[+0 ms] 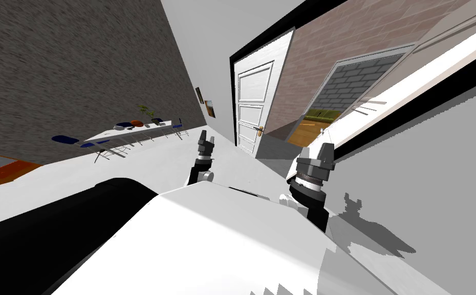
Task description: Push the door open
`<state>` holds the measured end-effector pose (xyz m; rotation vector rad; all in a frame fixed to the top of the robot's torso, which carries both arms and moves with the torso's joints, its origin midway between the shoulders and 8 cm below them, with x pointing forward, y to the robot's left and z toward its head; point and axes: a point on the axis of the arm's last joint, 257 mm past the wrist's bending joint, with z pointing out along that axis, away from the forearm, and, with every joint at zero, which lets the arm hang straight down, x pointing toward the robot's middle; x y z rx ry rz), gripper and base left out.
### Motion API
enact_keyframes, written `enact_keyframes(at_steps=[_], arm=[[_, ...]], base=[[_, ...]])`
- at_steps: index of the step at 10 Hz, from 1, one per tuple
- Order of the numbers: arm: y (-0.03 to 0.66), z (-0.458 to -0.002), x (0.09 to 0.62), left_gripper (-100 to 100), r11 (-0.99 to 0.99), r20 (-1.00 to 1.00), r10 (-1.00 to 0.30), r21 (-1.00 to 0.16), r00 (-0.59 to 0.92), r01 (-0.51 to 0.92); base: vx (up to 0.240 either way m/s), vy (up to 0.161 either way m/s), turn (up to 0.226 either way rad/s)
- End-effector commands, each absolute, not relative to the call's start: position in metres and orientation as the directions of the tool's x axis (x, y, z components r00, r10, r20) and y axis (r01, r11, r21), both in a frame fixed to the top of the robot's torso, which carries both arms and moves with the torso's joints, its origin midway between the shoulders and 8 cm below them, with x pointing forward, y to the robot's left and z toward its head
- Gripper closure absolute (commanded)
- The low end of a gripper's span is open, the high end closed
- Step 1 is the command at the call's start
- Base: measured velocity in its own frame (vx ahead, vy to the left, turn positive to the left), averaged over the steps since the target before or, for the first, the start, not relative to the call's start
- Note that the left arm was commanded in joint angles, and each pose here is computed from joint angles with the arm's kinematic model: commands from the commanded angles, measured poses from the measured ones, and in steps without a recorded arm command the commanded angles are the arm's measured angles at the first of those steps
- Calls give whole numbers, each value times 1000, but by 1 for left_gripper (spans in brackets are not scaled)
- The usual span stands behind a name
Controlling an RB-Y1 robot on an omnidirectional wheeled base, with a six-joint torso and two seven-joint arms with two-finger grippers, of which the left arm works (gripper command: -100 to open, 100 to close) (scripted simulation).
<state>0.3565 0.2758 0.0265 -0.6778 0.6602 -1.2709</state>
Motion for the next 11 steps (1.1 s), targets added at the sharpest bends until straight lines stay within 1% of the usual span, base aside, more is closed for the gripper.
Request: enact_keyframes(at_steps=[1, 8, 11], arm=[[273, 18, 365, -100, 153, -68, -985, -776, 159, 612], [260, -25, 405, -100, 108, -61, -993, -823, 103, 558], [255, -39, 419, -100, 95, -58, -995, -837, 85, 539]], base=[[62, 11, -49], [119, 23, -56], [84, 17, -42]])
